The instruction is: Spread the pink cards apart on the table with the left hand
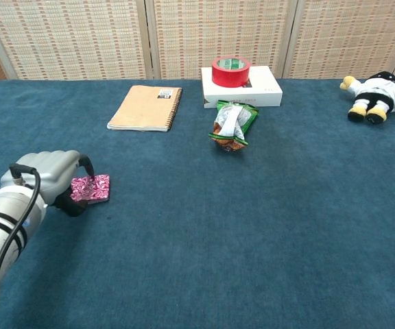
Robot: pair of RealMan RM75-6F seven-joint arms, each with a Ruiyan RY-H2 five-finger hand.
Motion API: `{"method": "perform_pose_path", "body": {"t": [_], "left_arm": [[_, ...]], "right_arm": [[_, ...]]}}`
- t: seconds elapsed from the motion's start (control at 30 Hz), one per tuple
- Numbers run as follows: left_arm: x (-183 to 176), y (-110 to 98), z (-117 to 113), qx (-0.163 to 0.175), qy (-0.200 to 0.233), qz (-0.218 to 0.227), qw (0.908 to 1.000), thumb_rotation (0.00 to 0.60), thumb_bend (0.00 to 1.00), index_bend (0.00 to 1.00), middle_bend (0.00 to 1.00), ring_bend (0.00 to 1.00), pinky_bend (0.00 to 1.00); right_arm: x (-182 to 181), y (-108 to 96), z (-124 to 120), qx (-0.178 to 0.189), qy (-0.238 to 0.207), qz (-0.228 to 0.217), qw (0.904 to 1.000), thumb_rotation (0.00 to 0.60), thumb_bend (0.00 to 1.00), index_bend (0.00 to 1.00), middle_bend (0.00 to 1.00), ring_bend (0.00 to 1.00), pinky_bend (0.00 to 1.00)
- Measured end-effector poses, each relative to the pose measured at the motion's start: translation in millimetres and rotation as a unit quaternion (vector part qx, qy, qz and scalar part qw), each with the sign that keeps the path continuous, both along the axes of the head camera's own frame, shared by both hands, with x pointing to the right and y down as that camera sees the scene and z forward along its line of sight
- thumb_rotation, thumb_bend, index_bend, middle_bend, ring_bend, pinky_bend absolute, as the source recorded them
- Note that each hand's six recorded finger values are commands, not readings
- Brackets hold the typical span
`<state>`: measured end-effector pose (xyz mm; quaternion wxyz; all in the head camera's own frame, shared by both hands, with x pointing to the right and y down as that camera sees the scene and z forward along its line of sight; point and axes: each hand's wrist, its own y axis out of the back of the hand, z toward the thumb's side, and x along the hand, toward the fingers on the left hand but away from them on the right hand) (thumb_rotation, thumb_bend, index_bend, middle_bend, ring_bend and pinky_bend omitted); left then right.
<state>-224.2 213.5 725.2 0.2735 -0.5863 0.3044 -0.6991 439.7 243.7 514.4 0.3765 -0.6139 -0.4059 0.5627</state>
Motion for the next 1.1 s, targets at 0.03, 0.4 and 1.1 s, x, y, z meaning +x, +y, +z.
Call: {"method": "perform_pose_path", "body": {"t": [0.03, 0.4, 1.1], "left_arm": [[-0.1, 0.1, -0.1, 0.001, 0.001, 0.0, 1.0, 0.6, 0.42, 0.39, 1.0, 1.0, 1.0], [-1.1, 1.2, -6.7, 0.009, 0.013, 0.006, 0.9999, 0.6, 0.42, 0.39, 1.0, 1.0, 1.0], [-84.1, -13.5, -41.6, 0.063, -0.022, 0.037, 0.9971, 0.6, 0.42, 0.38, 1.0, 1.0, 1.0]], "right_arm": [[-0.2, -0.5, 0.2, 0.0, 0.0, 0.0, 1.0, 0.6, 0.33, 0.74, 0.63, 0.56, 0.82], [-2.7, -1.6, 2.0, -0.002, 0.0, 0.0, 1.0, 0.6, 0.33, 0.74, 0.63, 0.56, 0.82], [-7.1, -4.1, 6.4, -0.006, 0.003, 0.001, 1.0, 0.6, 0.33, 0.74, 0.63, 0.56, 0.82]]}}
